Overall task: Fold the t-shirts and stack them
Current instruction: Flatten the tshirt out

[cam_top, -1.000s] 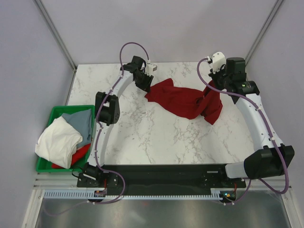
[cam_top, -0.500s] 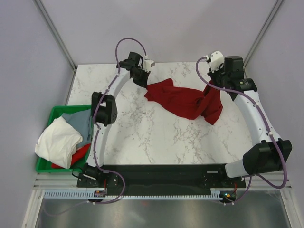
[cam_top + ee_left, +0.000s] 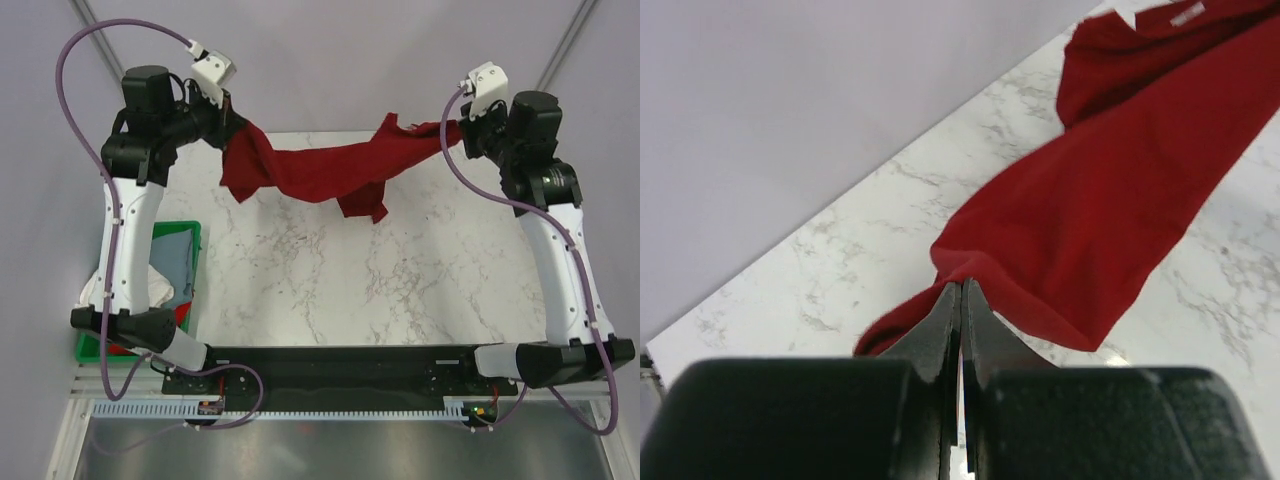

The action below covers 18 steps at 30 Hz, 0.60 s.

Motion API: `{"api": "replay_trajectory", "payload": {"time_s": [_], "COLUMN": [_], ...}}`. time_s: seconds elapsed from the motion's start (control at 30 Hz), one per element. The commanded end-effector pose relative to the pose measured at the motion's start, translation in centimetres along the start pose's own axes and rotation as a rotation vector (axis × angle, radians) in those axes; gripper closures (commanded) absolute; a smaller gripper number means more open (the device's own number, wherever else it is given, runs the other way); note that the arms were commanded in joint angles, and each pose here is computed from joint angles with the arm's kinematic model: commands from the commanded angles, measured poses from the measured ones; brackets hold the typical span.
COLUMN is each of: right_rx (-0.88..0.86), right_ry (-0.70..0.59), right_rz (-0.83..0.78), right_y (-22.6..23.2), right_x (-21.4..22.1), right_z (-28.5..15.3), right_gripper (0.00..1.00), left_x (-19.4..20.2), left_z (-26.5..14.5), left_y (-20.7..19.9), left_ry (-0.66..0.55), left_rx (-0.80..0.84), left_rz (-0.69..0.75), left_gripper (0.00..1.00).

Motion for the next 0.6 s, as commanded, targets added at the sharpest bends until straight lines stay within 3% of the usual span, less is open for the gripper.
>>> {"api": "replay_trajectory", "payload": {"time_s": [0.0, 0.13, 0.23, 0.57], "right_rx": [-0.046, -0.08, -0.129, -0.203], "right_ry": [-0.153, -0.143, -0.106, 0.217], "right_rz": [0.005, 0.044, 0.059, 0.07], "right_y": [1.2, 2.5, 3.9, 7.1], "right_x": [-3.7, -2.9, -0.9, 13.0], "right_z": [-6.2, -9.0, -9.5, -2.5], "right_gripper": [1.0, 1.0, 1.0, 1.0], "left_x": [3.6, 3.1, 5.5, 16.9], "left_z": [-1.0, -5.1, -5.0, 2.3], "left_y": [-2.1, -3.5, -4.0, -4.1], "left_ry": [0.096, 0.064, 0.115, 0.366], "left_rx": [0.051, 0.022, 0.043, 0.194], "left_rz": [-0.017, 0.012, -0.005, -0.15], "left_gripper": [0.98, 0.98, 0.98, 0.98]}}
Point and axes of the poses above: each gripper's point midway between its finger pads, its own z axis out along the fingers, its own y axis along the line the jaws close on, x = y × z, the point moved 1 cm from there along -z, back along the fingers, and after that the axes turned 1 degree about z, right-handed, at the moved point
